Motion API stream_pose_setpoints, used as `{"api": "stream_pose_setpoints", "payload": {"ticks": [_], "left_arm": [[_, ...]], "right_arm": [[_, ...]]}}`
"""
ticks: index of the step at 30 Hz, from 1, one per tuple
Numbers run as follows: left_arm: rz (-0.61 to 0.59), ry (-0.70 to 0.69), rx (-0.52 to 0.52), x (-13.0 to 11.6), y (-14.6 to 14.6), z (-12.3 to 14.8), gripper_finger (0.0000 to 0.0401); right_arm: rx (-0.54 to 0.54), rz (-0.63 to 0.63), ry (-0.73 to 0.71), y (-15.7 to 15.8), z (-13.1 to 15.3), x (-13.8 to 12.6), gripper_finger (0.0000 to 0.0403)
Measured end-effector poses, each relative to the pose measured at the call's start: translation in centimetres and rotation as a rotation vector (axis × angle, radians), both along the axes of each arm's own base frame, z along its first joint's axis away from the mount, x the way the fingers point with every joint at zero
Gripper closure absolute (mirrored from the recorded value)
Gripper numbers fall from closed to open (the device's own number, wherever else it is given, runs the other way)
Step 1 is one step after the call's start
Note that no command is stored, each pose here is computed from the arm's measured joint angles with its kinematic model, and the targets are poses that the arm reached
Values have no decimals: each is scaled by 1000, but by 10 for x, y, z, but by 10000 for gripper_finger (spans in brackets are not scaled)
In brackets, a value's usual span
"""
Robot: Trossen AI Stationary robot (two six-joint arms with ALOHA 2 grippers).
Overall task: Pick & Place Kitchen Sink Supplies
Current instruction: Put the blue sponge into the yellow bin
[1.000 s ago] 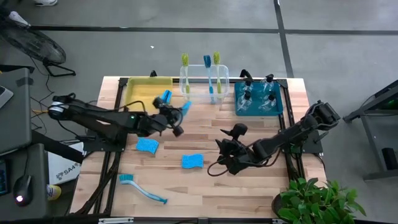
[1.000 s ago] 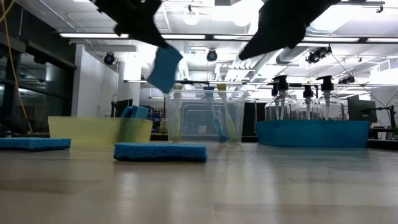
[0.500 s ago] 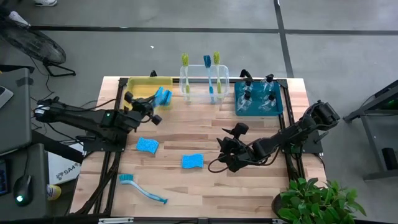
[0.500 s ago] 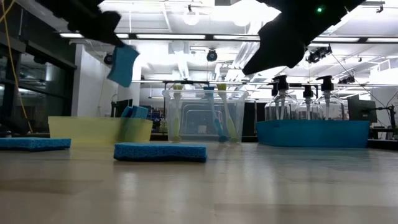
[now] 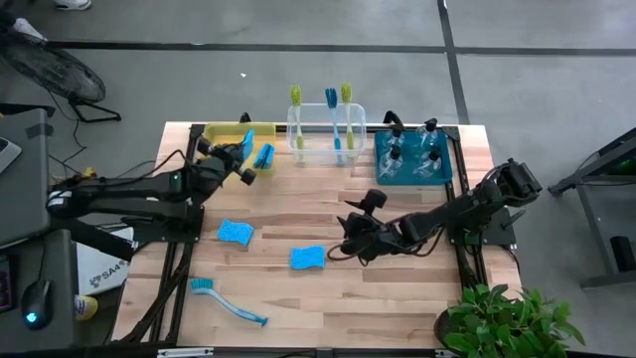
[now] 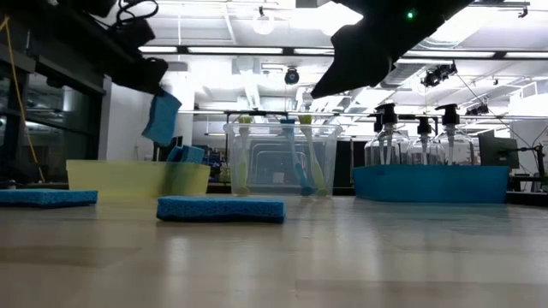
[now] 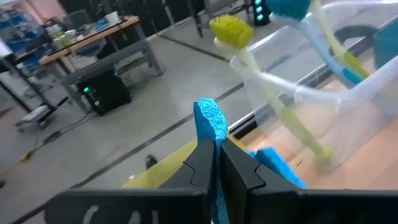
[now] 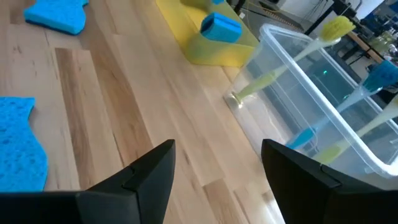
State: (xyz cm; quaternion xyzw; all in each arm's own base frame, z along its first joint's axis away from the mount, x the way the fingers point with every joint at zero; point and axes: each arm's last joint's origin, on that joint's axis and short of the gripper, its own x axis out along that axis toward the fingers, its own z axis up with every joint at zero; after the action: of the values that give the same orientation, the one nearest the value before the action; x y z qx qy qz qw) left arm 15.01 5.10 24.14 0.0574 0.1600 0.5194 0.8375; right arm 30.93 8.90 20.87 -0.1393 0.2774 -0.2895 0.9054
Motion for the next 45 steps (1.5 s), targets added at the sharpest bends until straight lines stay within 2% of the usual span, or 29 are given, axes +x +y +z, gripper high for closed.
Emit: {"api": "stream_pose_setpoints", "payload": {"ticks": [3,9,15,20,26,36,45], "left_arm": [[-19,-12,14,0,13,2,389],[-8,-6,-25,-8,37,-2,389],[-23,-40,-22,-15,51,-26,389],[-35,-97,-21,-21,52,-45,389],[-30,-100,-48,-23,50,-57,389],[-15,-136,-103,-27,47,-72,389],[-8,-151,-90,-29,46,-77,389]], "right_arm": [[0,6,5,-3,0,2,171],[20,14,14,-7,0,3,171],[18,14,17,-8,0,3,171],[10,17,25,-8,0,3,171],[10,10,18,-11,0,5,171],[22,22,0,-10,2,6,171],[26,26,1,-10,2,6,171]]}}
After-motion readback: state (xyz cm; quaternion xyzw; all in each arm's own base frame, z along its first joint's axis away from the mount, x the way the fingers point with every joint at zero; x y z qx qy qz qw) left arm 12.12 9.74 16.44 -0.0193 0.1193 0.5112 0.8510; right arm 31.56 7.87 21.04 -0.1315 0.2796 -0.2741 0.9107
